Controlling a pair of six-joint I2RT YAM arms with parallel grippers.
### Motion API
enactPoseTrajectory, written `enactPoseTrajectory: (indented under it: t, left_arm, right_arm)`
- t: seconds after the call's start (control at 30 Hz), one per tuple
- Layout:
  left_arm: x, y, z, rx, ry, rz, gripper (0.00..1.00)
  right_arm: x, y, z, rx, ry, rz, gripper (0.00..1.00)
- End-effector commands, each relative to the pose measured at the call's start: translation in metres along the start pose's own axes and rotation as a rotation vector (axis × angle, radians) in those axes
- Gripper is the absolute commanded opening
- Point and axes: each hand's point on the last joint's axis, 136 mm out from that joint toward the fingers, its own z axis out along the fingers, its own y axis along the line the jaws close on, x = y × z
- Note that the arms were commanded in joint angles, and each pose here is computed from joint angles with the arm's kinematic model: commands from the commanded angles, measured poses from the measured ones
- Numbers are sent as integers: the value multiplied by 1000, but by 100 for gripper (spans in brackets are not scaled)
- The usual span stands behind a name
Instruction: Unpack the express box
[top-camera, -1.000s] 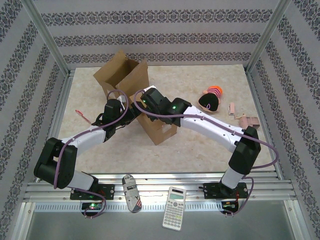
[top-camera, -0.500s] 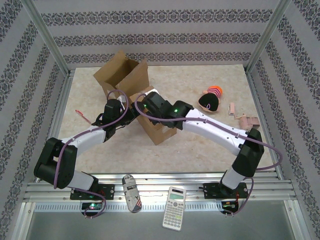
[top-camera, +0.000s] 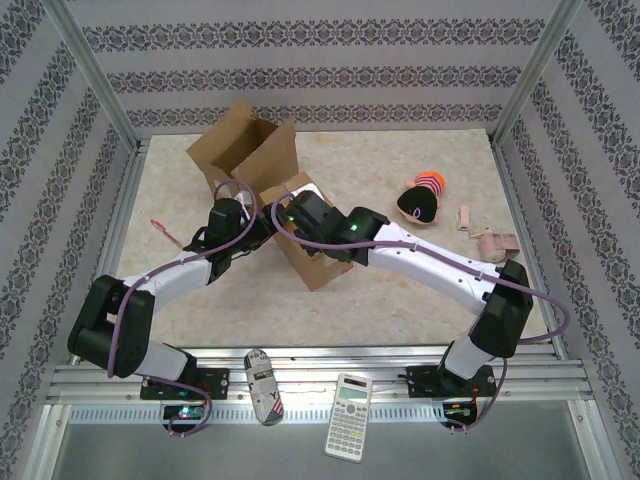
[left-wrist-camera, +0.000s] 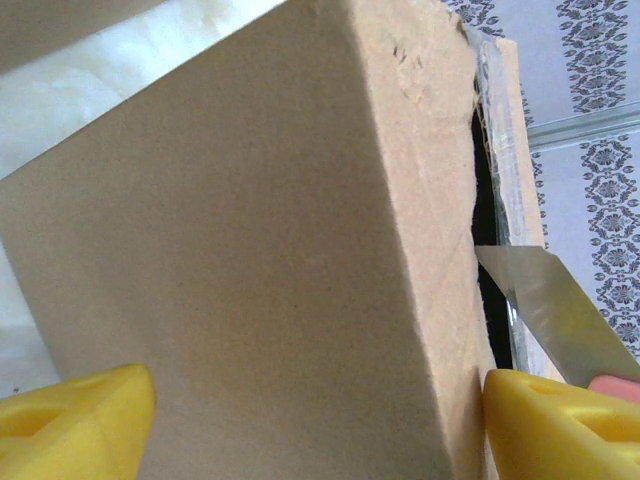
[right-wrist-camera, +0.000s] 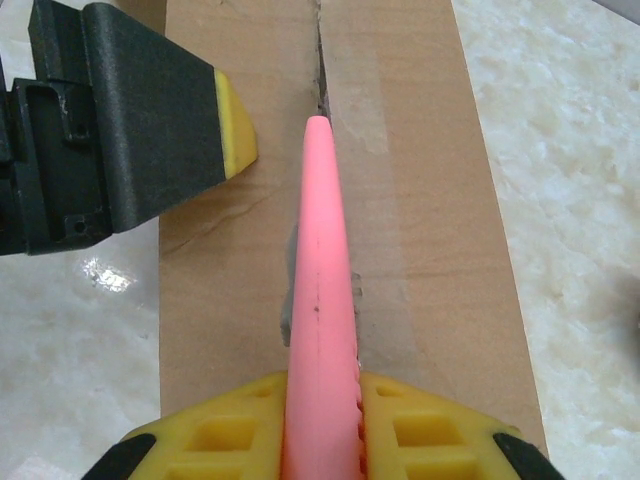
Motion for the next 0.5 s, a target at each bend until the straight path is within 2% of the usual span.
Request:
enactPoseTrajectory:
  t: [0.0, 0.47]
  left_arm:
    - [2, 32, 0, -99, -4, -11, 84]
    - [2, 34, 0, -102, -3, -13, 84]
  right_arm:
    - [34, -11, -7, 48, 112, -59, 0]
    - [37, -17, -16, 76, 118, -80, 0]
